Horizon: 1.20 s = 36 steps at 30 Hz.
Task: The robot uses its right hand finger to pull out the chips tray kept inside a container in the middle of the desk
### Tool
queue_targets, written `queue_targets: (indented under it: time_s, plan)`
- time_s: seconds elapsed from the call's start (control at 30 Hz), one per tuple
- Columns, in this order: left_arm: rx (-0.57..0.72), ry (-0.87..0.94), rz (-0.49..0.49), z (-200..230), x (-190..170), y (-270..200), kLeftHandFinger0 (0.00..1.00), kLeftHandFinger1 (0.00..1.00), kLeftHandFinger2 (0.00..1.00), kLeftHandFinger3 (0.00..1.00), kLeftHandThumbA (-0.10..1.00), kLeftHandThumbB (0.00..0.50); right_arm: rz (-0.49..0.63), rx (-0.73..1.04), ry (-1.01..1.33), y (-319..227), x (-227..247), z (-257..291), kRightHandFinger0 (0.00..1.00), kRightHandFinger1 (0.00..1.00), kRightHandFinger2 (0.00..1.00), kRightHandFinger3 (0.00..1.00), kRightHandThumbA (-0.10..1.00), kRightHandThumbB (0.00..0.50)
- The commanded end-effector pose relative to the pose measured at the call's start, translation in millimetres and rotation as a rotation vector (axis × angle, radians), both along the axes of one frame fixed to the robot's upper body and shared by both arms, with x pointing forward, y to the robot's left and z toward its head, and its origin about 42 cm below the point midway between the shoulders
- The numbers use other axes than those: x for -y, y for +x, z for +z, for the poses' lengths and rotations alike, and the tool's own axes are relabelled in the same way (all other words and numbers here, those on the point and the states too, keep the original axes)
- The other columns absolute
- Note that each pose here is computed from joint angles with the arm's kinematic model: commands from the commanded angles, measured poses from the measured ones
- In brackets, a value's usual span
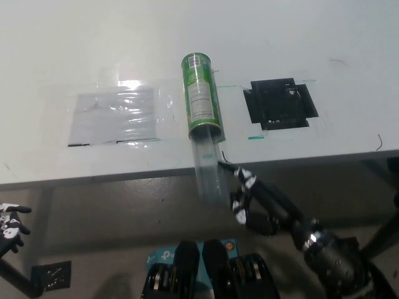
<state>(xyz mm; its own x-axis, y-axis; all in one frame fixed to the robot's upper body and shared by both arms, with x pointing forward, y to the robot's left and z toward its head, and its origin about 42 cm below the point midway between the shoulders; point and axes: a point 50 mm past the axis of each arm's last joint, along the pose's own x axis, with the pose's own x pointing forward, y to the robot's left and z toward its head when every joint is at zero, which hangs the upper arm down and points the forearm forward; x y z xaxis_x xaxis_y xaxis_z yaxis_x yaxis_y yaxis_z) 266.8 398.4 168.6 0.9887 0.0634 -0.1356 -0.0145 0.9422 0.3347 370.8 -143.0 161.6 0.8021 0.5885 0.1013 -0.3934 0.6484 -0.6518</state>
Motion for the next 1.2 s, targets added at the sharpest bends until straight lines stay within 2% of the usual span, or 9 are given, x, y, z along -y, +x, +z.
queue_targets:
  time_s: [0.0, 0.17, 0.3, 0.5, 0.83, 0.87, 0.9, 1.0, 1.17]
  plan:
    - [0.017, 0.028, -0.01, 10, -3, -1, 0.29, 0.29, 0.36, 0.53, 0.22, 0.0, 0.073, 0.174, 0.013, 11, -10, 53, 0.23, 0.5, 1.0, 1.0, -0.1, 0.277]
    - [0.02, 0.013, -0.007, 10, -5, -2, 0.29, 0.28, 0.34, 0.52, 0.22, 0.0, 0.069, 0.243, 0.019, 15, -5, 72, 0.08, 0.28, 1.0, 1.0, -0.1, 0.302]
    - [0.023, 0.016, -0.008, 8, -6, -1, 0.29, 0.27, 0.34, 0.5, 0.21, 0.0, 0.086, 0.212, 0.07, 7, 12, 72, 0.15, 0.42, 1.0, 1.0, -0.1, 0.27]
    - [0.019, 0.003, 0.005, 7, -6, -4, 0.27, 0.27, 0.34, 0.5, 0.2, 0.0, 0.028, 0.2, 0.086, -9, 48, 64, 0.12, 0.31, 1.0, 1.0, -0.1, 0.258]
    - [0.017, 0.008, 0.009, 4, -7, -5, 0.28, 0.27, 0.34, 0.5, 0.2, 0.0, -0.333, 0.15, 0.289, -33, 115, 53, 0.0, 0.05, 1.0, 1.0, -0.1, 0.217]
    - [0.018, 0.02, 0.006, 4, -7, -5, 0.28, 0.27, 0.34, 0.5, 0.2, 0.0, -0.354, 0.154, 0.304, -35, 118, 49, 0.03, 0.03, 1.0, 1.0, -0.1, 0.219]
    - [0.02, 0.011, 0.007, 4, -7, -6, 0.27, 0.27, 0.35, 0.51, 0.19, 0.0, -0.385, 0.137, 0.335, -39, 122, 43, 0.26, 0.12, 1.0, 1.0, -0.1, 0.2]
    - [0.021, 0.004, 0.006, 4, -7, -6, 0.27, 0.27, 0.35, 0.51, 0.18, 0.0, -0.424, 0.108, 0.372, -42, 127, 35, 0.33, 0.14, 1.0, 1.0, -0.1, 0.203]
    - [0.017, -0.009, 0.009, 4, -7, -5, 0.29, 0.28, 0.36, 0.52, 0.18, 0.0, -0.579, 0.023, 0.504, -45, 134, 9, 0.03, 0.08, 0.97, 1.0, -0.1, 0.196]
